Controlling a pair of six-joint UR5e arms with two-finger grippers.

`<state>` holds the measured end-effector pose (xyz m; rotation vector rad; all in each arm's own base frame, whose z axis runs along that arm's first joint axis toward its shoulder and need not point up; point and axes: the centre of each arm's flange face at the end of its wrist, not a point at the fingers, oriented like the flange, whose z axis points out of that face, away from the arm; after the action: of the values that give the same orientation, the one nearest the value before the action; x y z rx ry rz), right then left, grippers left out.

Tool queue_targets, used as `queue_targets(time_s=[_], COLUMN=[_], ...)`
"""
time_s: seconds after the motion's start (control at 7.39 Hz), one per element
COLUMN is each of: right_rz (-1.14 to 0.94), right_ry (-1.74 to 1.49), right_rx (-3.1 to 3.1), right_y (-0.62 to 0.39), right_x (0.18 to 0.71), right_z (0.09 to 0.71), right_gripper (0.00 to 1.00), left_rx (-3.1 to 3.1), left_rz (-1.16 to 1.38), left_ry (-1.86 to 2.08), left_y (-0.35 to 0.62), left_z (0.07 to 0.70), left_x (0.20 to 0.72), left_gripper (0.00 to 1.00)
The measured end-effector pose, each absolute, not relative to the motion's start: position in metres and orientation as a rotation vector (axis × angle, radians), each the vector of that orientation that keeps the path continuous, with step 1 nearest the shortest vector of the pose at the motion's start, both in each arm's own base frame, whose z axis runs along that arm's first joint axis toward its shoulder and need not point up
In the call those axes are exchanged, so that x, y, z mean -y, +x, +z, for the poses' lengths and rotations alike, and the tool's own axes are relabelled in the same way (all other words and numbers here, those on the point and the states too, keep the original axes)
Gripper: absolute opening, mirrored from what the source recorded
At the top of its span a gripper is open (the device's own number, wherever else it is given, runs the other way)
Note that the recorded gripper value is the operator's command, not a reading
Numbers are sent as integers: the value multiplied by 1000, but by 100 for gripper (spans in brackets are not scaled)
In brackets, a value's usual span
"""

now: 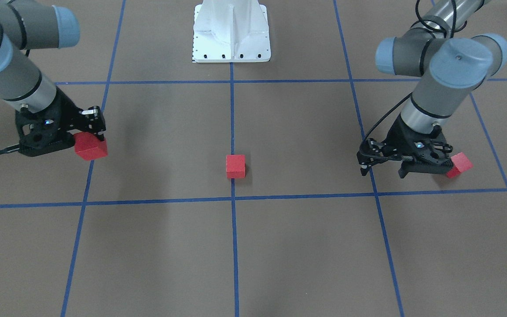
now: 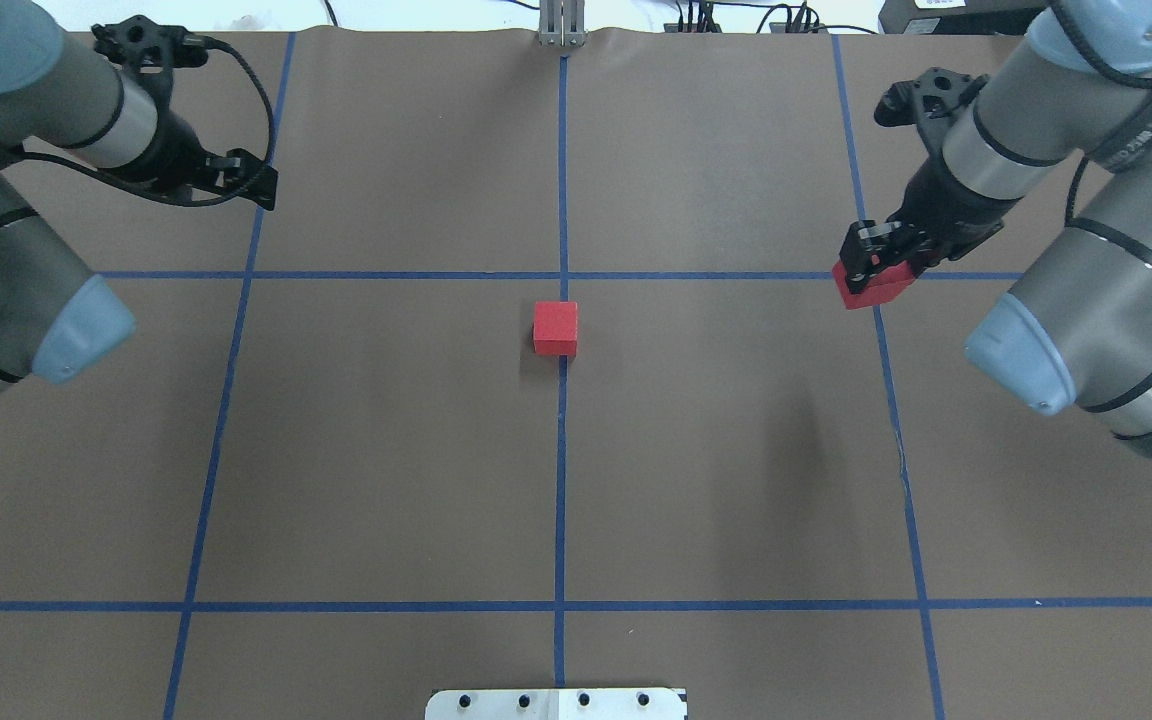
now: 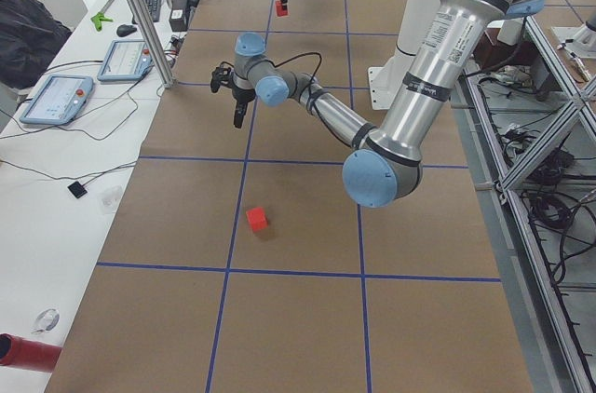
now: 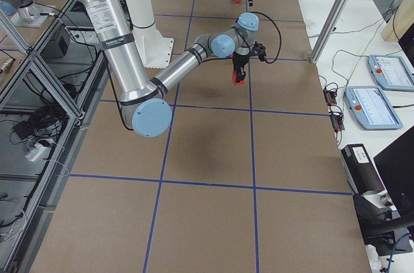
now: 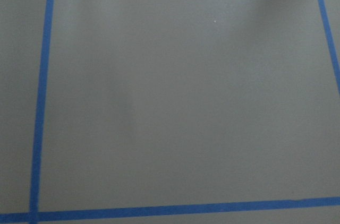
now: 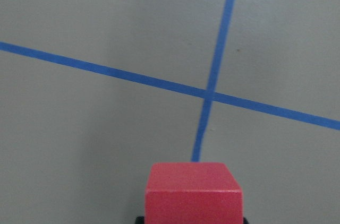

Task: Form red blocks into L shape at center
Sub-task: 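Carry the cube with the right gripper to just nearer the robot than the center cube, then lower the held cube against the center cube with the right gripper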

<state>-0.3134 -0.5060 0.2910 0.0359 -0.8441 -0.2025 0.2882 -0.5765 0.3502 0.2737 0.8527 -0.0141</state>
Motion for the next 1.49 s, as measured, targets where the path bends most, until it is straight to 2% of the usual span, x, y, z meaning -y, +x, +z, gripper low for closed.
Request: queue_targets(time_s=[0.27, 0.54, 0.95, 1.49], right_rz=[-165, -93, -31, 5], right_ry=[-11, -19, -20, -40], right_rx=[874, 865, 845, 808], right_y=[-400, -492, -586, -605], right_x=[467, 440, 443, 452], right_z=[207, 151, 149, 166], right_gripper=[0, 0, 0, 0], left_rx=[-840, -832, -823, -823], left_rz=[36, 64, 62, 56], left_ry=[266, 264, 246, 243], left_y=[215, 168, 158, 158], left_z=[398, 429, 446, 448], left_x=[581, 585, 589, 591], left_gripper=[100, 100, 100, 100])
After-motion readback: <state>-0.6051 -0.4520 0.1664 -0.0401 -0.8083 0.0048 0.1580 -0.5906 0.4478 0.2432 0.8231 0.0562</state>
